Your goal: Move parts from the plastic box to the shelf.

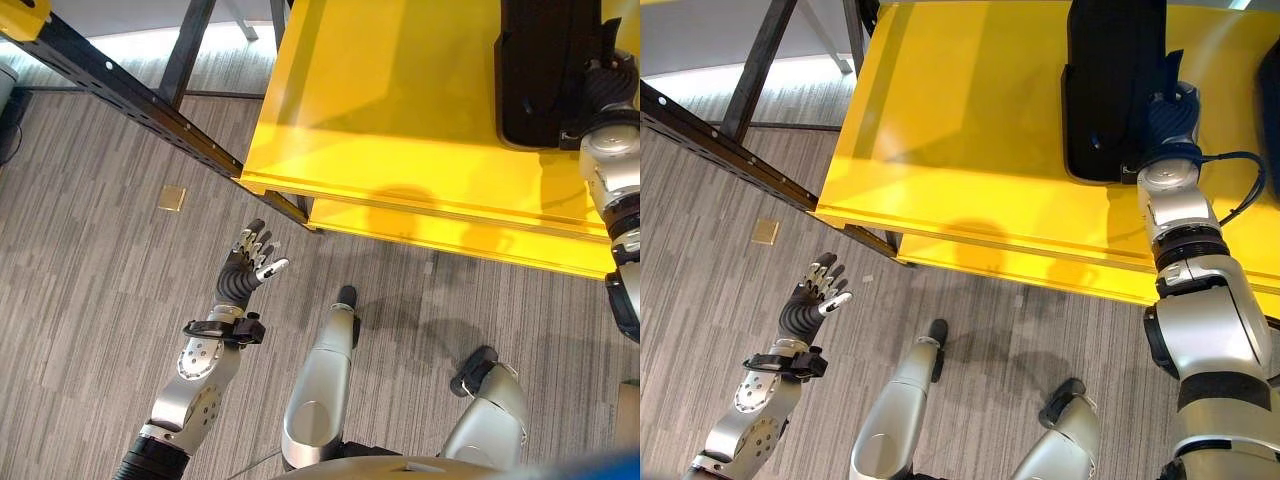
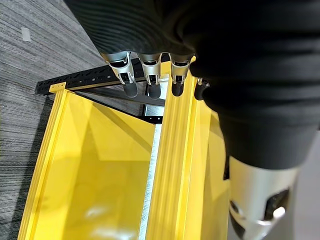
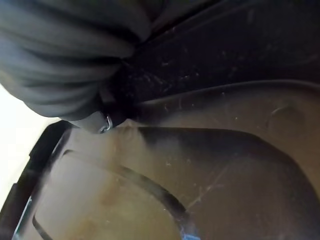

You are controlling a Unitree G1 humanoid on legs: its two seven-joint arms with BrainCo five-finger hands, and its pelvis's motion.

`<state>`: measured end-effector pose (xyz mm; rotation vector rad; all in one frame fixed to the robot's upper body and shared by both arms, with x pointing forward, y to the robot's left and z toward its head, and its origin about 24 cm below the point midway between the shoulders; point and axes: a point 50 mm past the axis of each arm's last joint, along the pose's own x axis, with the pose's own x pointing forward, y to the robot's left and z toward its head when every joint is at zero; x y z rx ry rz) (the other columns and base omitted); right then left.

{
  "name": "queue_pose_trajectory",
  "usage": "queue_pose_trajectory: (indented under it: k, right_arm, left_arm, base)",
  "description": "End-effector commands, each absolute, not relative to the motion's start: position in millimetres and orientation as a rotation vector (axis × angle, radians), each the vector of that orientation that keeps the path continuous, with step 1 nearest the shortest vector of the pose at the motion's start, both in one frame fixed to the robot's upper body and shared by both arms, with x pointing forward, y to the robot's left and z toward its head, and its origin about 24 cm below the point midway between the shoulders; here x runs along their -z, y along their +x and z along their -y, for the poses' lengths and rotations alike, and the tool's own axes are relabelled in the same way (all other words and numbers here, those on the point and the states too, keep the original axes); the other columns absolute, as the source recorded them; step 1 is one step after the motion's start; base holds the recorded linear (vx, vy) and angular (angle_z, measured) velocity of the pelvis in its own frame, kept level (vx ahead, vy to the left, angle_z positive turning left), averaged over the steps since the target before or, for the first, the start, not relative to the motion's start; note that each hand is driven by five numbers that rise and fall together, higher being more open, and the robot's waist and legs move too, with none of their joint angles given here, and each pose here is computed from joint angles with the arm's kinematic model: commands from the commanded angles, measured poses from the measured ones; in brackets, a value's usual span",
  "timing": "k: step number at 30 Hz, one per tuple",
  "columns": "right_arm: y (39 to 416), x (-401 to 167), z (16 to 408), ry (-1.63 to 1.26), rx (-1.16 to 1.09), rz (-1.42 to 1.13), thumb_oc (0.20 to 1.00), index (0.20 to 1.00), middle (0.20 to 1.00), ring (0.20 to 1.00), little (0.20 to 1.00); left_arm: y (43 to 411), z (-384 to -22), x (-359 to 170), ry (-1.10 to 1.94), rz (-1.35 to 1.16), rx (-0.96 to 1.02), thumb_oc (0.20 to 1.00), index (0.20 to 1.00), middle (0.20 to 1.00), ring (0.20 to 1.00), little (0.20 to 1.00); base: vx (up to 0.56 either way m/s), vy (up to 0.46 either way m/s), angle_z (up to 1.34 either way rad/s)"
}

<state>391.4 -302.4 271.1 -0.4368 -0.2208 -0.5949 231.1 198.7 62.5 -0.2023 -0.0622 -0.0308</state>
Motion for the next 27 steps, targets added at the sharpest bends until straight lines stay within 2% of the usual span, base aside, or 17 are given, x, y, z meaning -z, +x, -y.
queue_pose_trajectory:
  k: [1, 19, 20, 21, 22, 27]
  right_arm:
    - [384, -321, 302, -0.487, 0.623, 0.381, 0.2, 0.2, 0.2, 0.2, 0.2]
    - [387, -294, 313, -0.432, 0.648, 0.279, 0.2, 0.2, 0.2, 0.2, 0.2]
    - [386, -293, 315, -0.431, 0.656, 0.266, 0.247, 0.247, 0.247, 0.247, 0.247]
    - [386, -293, 316, -0.42, 0.663, 0.262, 0.57, 0.57, 0.57, 0.57, 0.57]
    - [386, -293, 316, -0.42, 0.663, 0.263, 1.0, 1.0, 1.0, 1.0, 1.0]
    - [388, -299, 312, -0.411, 0.653, 0.269, 1.0, 1.0, 1.0, 1.0, 1.0]
  left_arm:
    - [231, -206, -86, -0.175, 0.188, 0.035, 1.0, 1.0, 1.0, 1.0, 1.0]
    - [232, -209, -85, -0.185, 0.185, 0.003, 1.0, 1.0, 1.0, 1.0, 1.0]
    - [233, -209, -85, -0.183, 0.184, 0.005, 1.0, 1.0, 1.0, 1.0, 1.0]
    - [233, -208, -85, -0.183, 0.185, 0.005, 1.0, 1.0, 1.0, 1.0, 1.0]
    - [233, -208, -85, -0.183, 0.186, 0.005, 1.0, 1.0, 1.0, 1.0, 1.0]
    - [235, -209, -87, -0.185, 0.195, -0.001, 1.0, 1.0, 1.0, 1.0, 1.0]
  base:
    - [0.0, 0.0, 0.0]
    - [0.0, -0.001, -0.01]
    - [0.0, 0.0, 0.0]
    - [0.0, 0.0, 0.0]
    - [0.0, 0.0, 0.0]
    - [0.0, 0.0, 0.0]
